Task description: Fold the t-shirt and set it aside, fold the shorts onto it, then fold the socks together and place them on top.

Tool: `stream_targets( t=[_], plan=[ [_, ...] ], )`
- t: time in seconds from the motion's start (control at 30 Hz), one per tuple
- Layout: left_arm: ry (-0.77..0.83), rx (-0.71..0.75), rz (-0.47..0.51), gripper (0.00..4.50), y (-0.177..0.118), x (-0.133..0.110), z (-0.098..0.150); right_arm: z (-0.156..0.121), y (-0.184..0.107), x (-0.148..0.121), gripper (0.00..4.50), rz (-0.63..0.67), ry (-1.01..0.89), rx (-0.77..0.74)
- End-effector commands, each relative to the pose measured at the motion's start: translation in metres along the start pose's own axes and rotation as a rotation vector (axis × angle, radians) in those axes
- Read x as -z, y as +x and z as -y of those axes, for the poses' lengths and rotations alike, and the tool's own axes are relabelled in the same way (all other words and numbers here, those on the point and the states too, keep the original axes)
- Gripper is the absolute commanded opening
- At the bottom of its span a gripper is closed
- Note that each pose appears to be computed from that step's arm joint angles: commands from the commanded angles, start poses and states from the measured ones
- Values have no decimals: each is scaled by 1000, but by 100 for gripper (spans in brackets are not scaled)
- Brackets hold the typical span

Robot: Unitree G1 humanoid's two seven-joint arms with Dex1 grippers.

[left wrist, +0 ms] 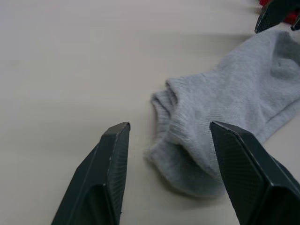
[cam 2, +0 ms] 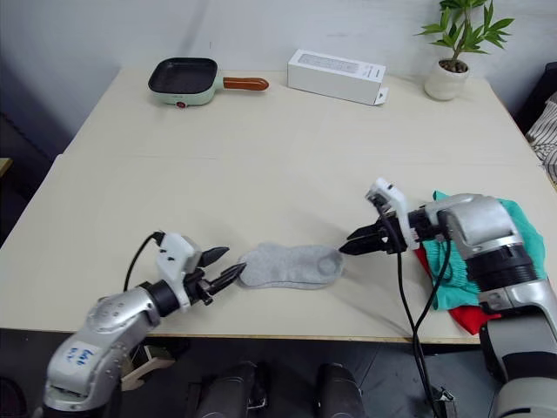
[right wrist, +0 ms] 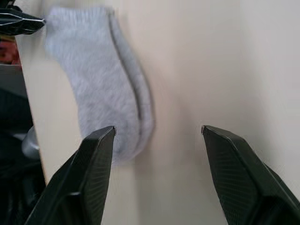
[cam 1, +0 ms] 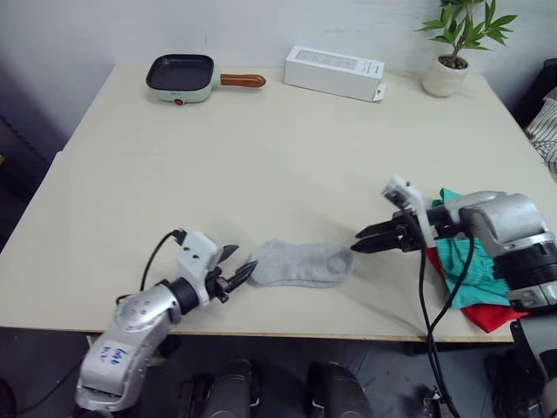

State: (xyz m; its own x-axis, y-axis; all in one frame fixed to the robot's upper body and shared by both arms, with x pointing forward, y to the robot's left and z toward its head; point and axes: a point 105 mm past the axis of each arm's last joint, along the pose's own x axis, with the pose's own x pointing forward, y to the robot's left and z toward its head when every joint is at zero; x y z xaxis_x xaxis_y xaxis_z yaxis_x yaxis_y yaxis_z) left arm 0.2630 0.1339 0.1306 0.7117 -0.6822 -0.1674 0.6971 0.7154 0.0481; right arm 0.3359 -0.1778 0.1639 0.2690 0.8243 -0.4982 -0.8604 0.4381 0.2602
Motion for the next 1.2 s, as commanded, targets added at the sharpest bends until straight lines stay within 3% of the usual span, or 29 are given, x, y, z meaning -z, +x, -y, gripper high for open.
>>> stream_targets(
  t=[0.03,0.07,0.17,0.2,0.23,0.4,0.6,0.87,0.93,1.03,1.07,1.2],
  plan=[
    [71,124,60,266,-16,-25,-4,-29,-12,-34,206,191,-197,-81],
    [105,143,76,266,-16,-32,-8,-40,-6,-36,178,234,-248,-101],
    [163,214,107,203,-5,-44,-8,-71,16,-35,66,353,-377,-151],
    [173,240,112,192,2,-45,-5,-77,26,-35,54,409,-393,-140],
    [189,269,113,148,11,-44,0,-81,34,-33,5,445,-388,-124],
    [217,355,89,4,52,-28,19,-83,81,-9,0,485,-457,19],
    [260,301,-36,4,80,12,22,-72,111,32,0,398,-518,136],
    [290,200,-136,4,61,41,5,-35,72,63,0,377,-389,356],
    [293,195,-131,4,59,41,3,-34,63,65,0,398,-361,365],
    [298,211,-30,4,59,25,3,-40,42,49,0,543,-369,367],
    [290,279,28,4,58,14,12,-44,38,38,0,602,-366,365],
    [277,380,123,4,65,-16,21,-65,46,7,0,702,-361,286]
  ],
)
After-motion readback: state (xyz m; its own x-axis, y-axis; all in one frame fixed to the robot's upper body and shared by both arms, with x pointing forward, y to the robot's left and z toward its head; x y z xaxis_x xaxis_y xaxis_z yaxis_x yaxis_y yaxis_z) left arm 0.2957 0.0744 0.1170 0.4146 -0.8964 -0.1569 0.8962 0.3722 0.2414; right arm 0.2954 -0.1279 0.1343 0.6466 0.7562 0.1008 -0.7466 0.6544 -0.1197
